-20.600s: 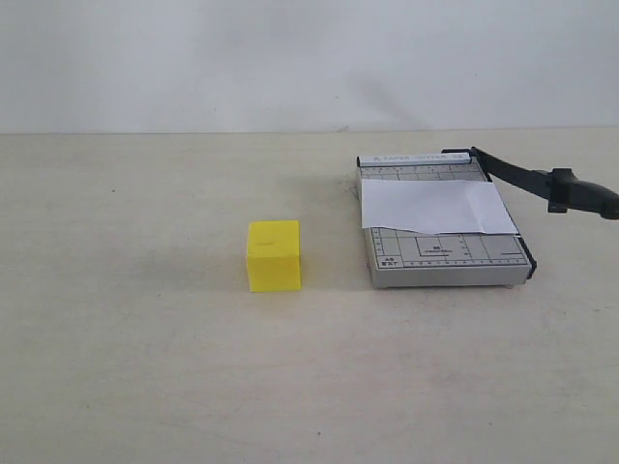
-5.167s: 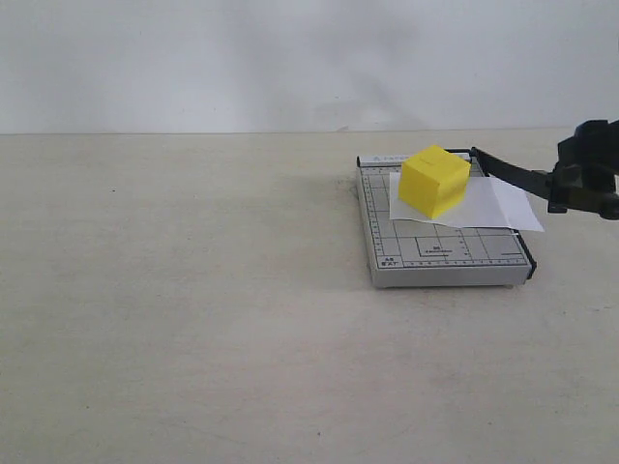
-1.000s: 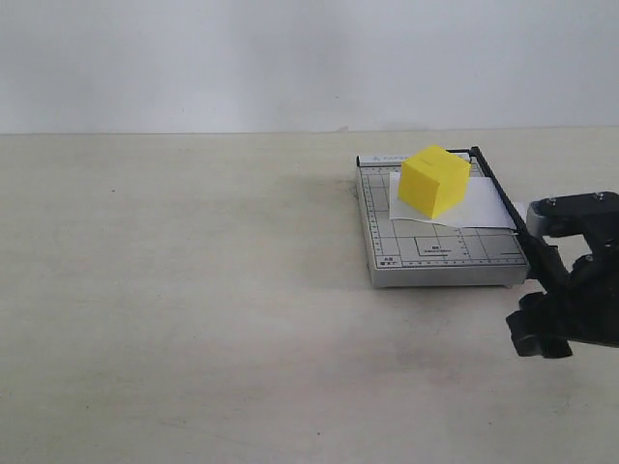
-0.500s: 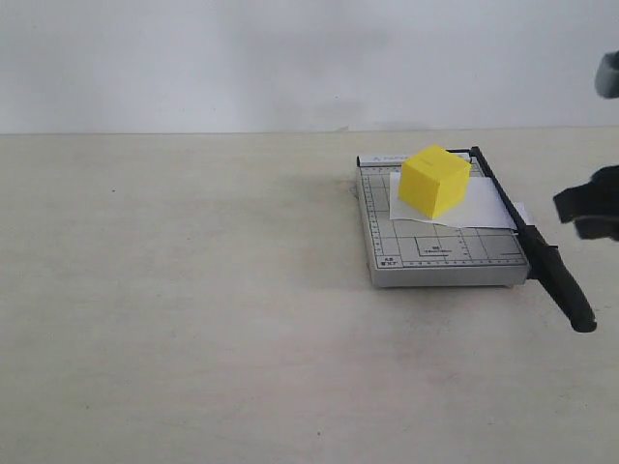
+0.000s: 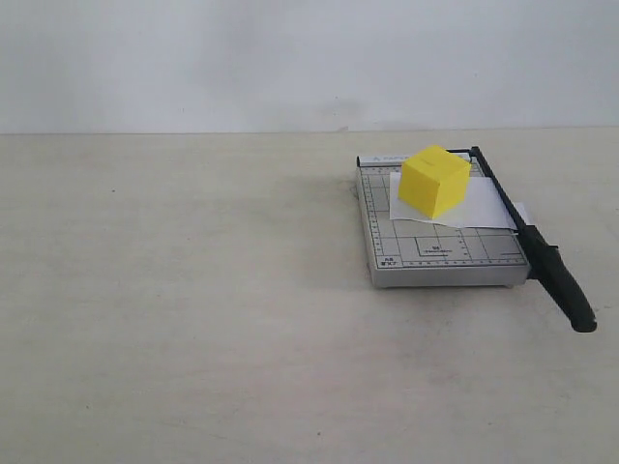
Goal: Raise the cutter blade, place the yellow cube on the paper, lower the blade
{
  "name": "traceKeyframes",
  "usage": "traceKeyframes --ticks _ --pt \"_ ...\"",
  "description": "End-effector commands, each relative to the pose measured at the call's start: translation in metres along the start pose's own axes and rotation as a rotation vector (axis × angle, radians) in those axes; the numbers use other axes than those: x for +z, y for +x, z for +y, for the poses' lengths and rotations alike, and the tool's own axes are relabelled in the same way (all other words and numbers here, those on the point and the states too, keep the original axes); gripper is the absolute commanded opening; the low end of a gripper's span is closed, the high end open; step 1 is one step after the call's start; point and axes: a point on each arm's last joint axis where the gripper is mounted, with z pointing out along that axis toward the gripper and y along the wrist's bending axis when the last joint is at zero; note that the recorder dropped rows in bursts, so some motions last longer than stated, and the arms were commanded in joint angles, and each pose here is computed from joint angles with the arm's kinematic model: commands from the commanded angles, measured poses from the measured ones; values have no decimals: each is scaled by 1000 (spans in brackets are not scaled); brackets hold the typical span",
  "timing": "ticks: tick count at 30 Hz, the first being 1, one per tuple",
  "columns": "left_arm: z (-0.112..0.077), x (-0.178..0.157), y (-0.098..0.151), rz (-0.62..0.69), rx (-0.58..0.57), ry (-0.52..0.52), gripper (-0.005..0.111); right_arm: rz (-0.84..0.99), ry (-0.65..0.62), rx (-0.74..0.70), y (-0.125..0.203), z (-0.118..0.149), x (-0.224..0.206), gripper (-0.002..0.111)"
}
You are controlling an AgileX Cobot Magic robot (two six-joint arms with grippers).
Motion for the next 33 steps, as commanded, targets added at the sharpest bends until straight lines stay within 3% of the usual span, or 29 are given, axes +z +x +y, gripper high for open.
traceKeyframes --ticks 1,6,12,16,20,26,28,33 --pt "0 0 0 -13 -17 6 4 -206 11 -159 34 0 -14 -1" --pt "0 0 0 -13 -17 6 4 -217 9 -261 60 1 -5 -1" --pt "0 0 0 -13 -17 6 4 -165 4 -176 64 0 -4 -1" --pt "0 0 0 -13 -17 6 4 67 3 -201 85 -2 -3 -1" --pt "0 0 0 -15 -17 7 4 360 17 -130 111 -5 -9 -1" --pt "0 -1 0 -12 -17 4 4 470 88 -293 127 -14 -19 -1" --pt "0 -1 0 -19 -18 5 4 536 112 -306 143 -17 -21 -1" --pt "0 -1 0 -19 -18 5 4 538 142 -291 143 -19 -21 -1"
